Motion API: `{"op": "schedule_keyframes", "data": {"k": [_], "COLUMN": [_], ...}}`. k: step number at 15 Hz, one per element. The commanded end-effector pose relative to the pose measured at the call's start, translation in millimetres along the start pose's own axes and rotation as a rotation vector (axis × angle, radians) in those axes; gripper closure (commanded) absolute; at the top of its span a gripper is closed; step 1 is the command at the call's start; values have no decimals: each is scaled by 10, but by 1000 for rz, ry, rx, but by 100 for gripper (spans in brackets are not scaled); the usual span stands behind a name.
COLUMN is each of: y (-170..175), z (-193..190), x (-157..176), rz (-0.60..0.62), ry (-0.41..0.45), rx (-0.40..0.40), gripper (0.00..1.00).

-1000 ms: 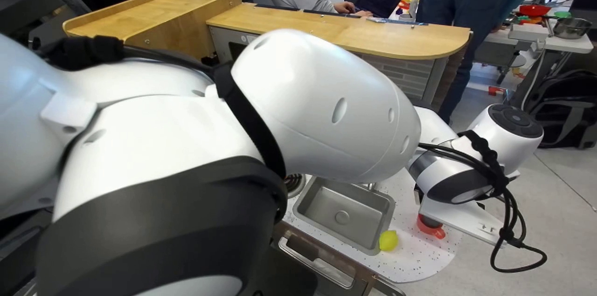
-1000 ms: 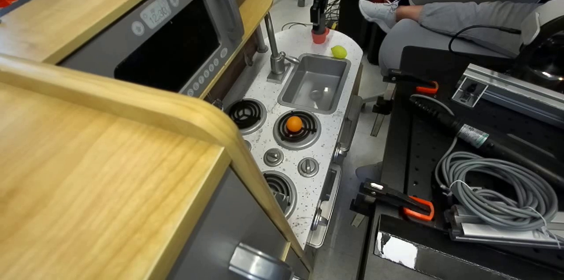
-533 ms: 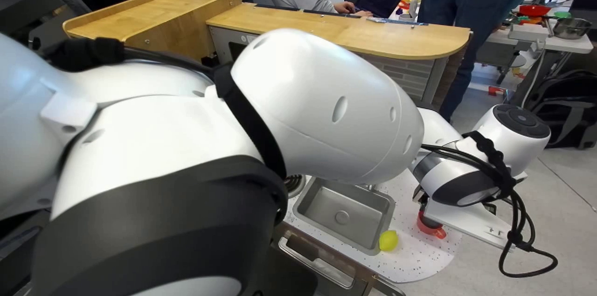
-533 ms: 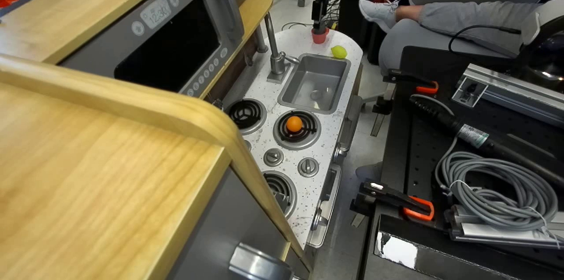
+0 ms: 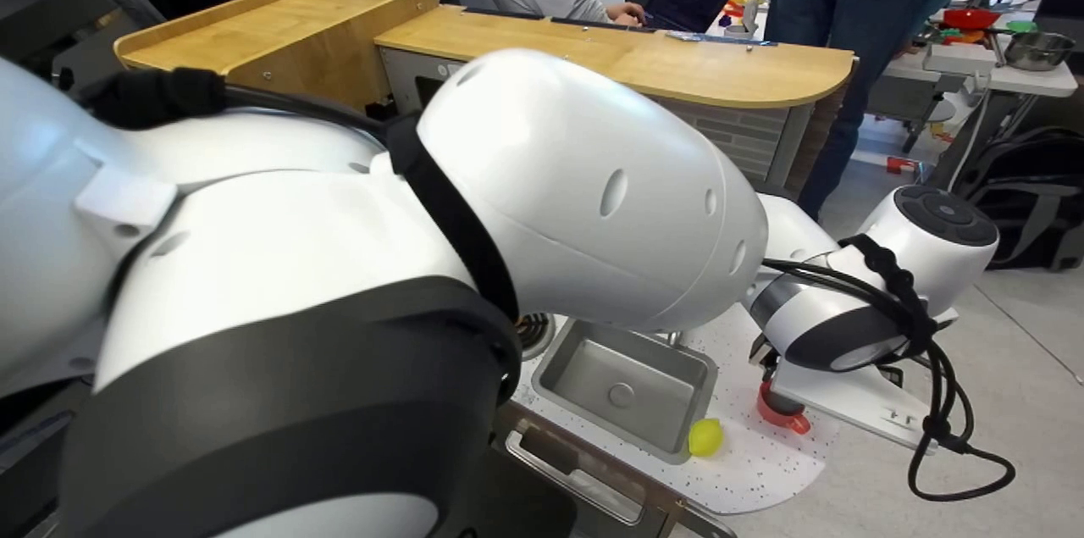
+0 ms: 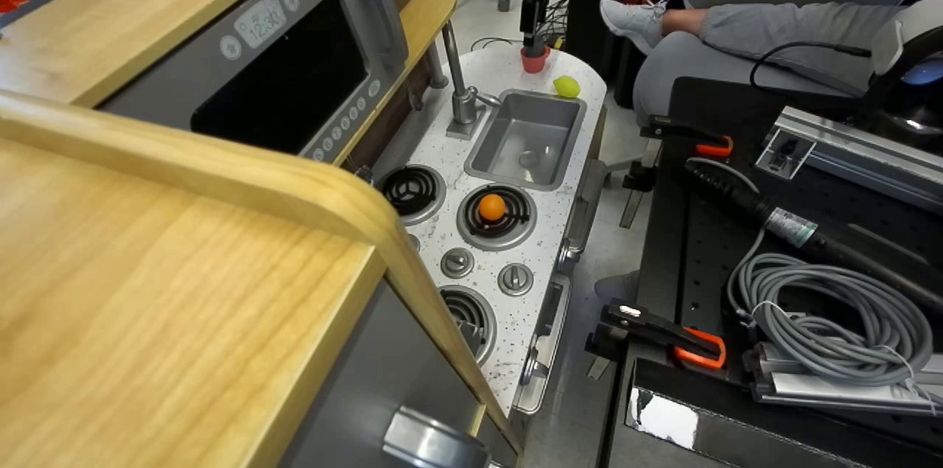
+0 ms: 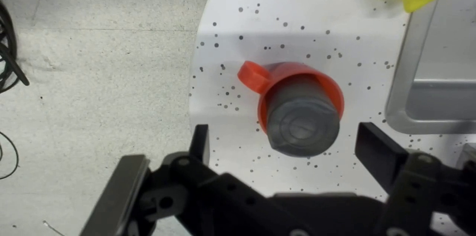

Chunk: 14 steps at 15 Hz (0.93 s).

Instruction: Pick up the grey object and put it in cup

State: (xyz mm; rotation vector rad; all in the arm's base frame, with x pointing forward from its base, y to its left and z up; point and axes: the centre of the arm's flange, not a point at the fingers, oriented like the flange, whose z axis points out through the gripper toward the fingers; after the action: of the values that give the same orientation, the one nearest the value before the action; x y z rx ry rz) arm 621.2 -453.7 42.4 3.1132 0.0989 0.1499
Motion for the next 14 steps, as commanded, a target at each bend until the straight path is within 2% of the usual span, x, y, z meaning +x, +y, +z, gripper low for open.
{"op": "schedule_keyframes", "data": {"k": [1, 5, 6, 7, 8, 13, 14], "y": [-12, -69, -77, -94, -99, -92, -90], "z": [56, 86, 94, 101, 99, 26, 1], "x": [92, 107, 107, 105, 105, 87, 77], "rz": [-12, -17, -19, -21, -22, -17, -16], "ry": [-15, -20, -21, -23, -24, -26, -27], "rx": [-16, -14, -17, -20, -23, -36, -38], "gripper": [0, 0, 25, 26, 32, 73, 79]}}
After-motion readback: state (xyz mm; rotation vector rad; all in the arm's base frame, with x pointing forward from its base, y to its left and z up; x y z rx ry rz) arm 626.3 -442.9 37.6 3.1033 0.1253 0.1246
